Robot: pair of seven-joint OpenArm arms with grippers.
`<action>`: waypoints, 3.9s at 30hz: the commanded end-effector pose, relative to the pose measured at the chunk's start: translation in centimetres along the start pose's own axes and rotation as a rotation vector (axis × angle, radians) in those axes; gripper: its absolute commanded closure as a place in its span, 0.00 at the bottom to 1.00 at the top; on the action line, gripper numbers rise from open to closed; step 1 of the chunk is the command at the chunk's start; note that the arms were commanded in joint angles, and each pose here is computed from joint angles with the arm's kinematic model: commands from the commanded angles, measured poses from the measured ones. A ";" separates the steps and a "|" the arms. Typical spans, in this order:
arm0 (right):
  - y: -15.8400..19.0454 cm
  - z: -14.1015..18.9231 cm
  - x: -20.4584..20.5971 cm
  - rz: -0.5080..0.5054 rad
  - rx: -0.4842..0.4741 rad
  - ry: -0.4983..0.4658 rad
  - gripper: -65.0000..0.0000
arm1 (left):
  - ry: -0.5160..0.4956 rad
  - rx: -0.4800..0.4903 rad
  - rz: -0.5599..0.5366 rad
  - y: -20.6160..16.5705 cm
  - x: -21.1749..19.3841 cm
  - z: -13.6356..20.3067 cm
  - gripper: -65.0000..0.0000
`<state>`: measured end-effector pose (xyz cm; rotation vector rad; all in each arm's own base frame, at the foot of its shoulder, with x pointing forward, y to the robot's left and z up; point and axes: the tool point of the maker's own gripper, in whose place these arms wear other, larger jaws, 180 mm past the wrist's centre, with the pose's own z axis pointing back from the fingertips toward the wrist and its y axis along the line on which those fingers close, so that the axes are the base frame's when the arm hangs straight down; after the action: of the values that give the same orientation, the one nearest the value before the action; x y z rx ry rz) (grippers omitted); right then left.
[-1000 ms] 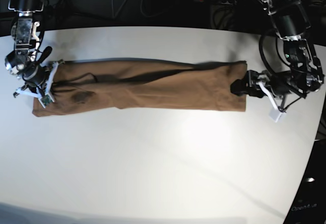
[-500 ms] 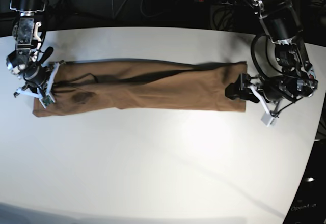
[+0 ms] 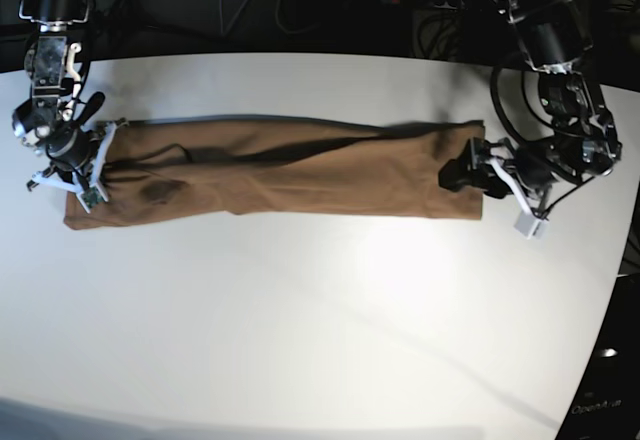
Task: Fold the T-shirt properly
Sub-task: 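Open and regrasp the tan strip end with the left gripper, then lift the strip end with the left gripper toward the right gripper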
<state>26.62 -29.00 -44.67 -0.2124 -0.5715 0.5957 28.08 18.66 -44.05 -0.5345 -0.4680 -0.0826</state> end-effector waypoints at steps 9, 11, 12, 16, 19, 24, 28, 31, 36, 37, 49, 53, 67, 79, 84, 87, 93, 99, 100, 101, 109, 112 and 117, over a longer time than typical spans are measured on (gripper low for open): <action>1.7 0.0 -3.0 0.040 0.058 0.131 1.00 | 0.373 0.102 0.058 1.8 -10.1 0.5 0.37; 1.7 0.0 -3.0 0.040 0.058 0.131 1.00 | 0.375 0.100 0.057 1.7 -10.2 0.4 0.37; 1.7 0.0 -3.0 0.040 0.058 0.131 1.00 | 0.374 0.097 0.058 1.6 -10.2 0.3 0.37; 1.7 0.0 -3.0 0.040 0.058 0.131 1.00 | 0.436 0.057 0.044 0.5 -11.4 -0.9 0.37; 1.7 0.0 -3.0 0.041 0.059 0.131 1.00 | 0.469 0.008 0.059 -0.7 -11.9 -2.4 0.37; 1.7 0.0 -3.0 0.041 0.059 0.131 1.00 | 0.490 -0.033 0.094 -1.6 -12.6 -3.4 0.68; 1.7 0.0 -3.0 0.041 0.059 0.131 1.00 | 0.476 -0.041 0.085 -2.0 -11.6 -3.9 0.98; 1.7 0.0 -3.0 0.041 0.059 0.131 1.00 | 0.461 -0.040 0.081 -2.0 -10.9 -3.9 0.95; 1.7 0.0 -3.0 0.041 0.059 0.131 1.00 | 0.453 -0.038 0.074 -2.0 -10.5 -3.9 0.95; 1.7 0.0 -3.0 0.041 0.059 0.131 1.00 | 0.445 -0.037 0.068 -2.0 -10.0 -3.9 0.95; 1.9 -0.1 -3.1 0.040 0.062 0.133 1.00 | 0.190 -0.002 -0.133 -5.9 -1.5 -2.8 0.95; 1.8 -0.1 -3.1 0.040 0.061 0.132 1.00 | 0.105 -0.008 -0.180 -8.1 0.9 -2.4 0.95; 2.5 -0.3 -2.7 0.031 0.073 0.123 1.00 | -0.047 -0.088 -0.098 -18.3 7.4 -2.8 0.95; 2.6 -0.3 -2.6 0.030 0.073 0.121 1.00 | -0.043 -0.146 -0.071 -23.6 8.6 -4.4 0.95; 2.5 -0.3 -2.5 0.031 0.072 0.119 1.00 | 0.056 -0.173 -0.119 -25.3 6.4 -6.6 0.95; 2.5 -0.3 -2.5 0.031 0.072 0.119 1.00 | 0.086 -0.174 -0.119 -25.4 5.6 -7.8 0.95; 2.5 -0.3 -2.5 0.031 0.072 0.119 1.00 | 0.072 -0.168 -0.095 -24.9 5.6 -8.7 0.95; 2.5 -0.3 -2.5 0.031 0.072 0.119 1.00 | 0.074 -0.171 -0.100 -25.0 6.2 -8.9 0.90; 2.5 -0.3 -2.5 0.031 0.072 0.118 1.00 | 0.072 -0.174 -0.099 -25.1 6.3 -8.8 0.85; 2.5 -0.3 -2.5 0.031 0.072 0.118 1.00 | 0.069 -0.174 -0.101 -25.1 6.4 -8.8 0.77; 2.5 -0.3 -2.5 0.031 0.072 0.116 1.00 | 0.014 -0.296 -0.064 -27.2 7.3 -8.2 0.56; 2.5 -0.3 -2.5 0.032 0.071 0.117 1.00 | -0.030 -0.353 -0.046 -27.9 8.1 -7.8 0.55; 2.5 -0.3 -2.5 0.032 0.071 0.116 1.00 | -0.072 -0.450 -0.066 -30.2 8.0 -7.6 0.55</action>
<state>26.76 -28.66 -44.73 -0.2169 -0.5746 0.5899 31.59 -10.13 -33.82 -0.9280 -0.4934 -0.2252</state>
